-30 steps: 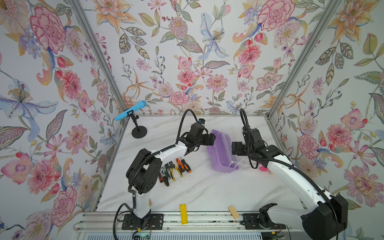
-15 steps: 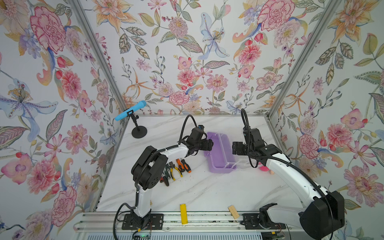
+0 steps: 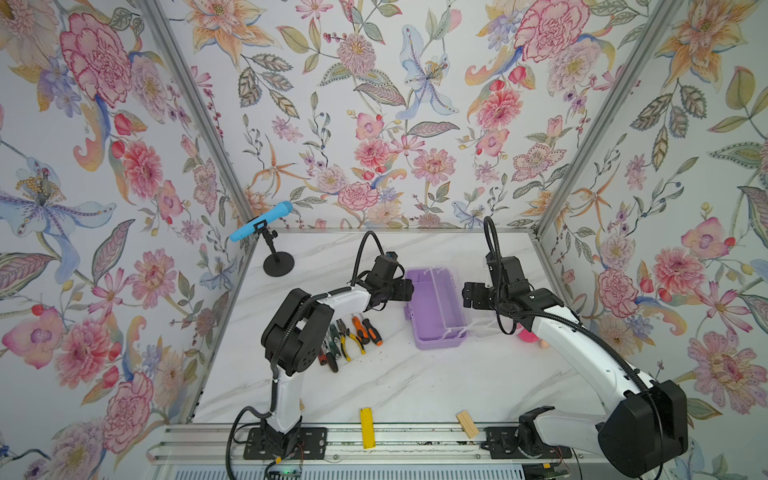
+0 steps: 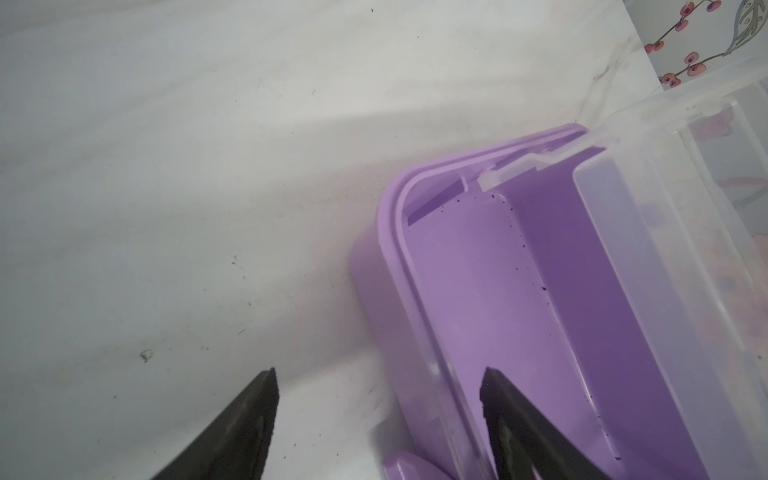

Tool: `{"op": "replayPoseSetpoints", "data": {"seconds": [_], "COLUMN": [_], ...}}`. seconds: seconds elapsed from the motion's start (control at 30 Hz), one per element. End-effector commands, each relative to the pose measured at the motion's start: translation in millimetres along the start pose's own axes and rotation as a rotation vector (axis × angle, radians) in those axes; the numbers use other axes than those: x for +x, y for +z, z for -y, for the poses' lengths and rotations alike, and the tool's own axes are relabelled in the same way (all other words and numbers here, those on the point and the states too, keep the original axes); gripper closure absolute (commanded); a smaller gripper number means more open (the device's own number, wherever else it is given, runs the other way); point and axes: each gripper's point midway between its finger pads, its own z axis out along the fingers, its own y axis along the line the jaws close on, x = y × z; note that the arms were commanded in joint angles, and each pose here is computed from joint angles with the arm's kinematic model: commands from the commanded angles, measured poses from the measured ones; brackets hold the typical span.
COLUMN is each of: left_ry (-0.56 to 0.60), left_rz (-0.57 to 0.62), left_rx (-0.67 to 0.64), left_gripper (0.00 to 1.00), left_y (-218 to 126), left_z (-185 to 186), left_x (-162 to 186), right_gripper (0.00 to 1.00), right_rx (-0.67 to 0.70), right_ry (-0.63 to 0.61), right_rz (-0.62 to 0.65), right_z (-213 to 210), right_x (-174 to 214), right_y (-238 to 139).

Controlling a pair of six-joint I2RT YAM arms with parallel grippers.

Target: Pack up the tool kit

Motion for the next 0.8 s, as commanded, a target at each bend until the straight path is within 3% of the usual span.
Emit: {"op": "replayPoseSetpoints", "data": {"seconds": [0.0, 0.5, 0.77], "left_ry": [0.005, 0.010, 0.007], "left_rz": [-0.066, -0.062, -0.032], "left_rx": [-0.053, -0.252, -0.269], "left_gripper": [0.21, 0.24, 0.24], "left_y": [11.7, -9.0, -18.8], "left_z": [-23.8, -85.4, -92.0], "left_x": [23.1, 14.8, -0.6], "right_gripper": [0.08, 0.08, 0.09], "right_rx": [-0.036, -0.080, -0.098], "right_ry": [0.023, 0.034, 0.032], "right_rz": [-0.021, 0.002, -0.004], "right_z": [-5.4, -15.0, -21.6], "right_x": [5.8, 4.8, 8.3], "right_y": [8.6, 3.1, 5.9]}}
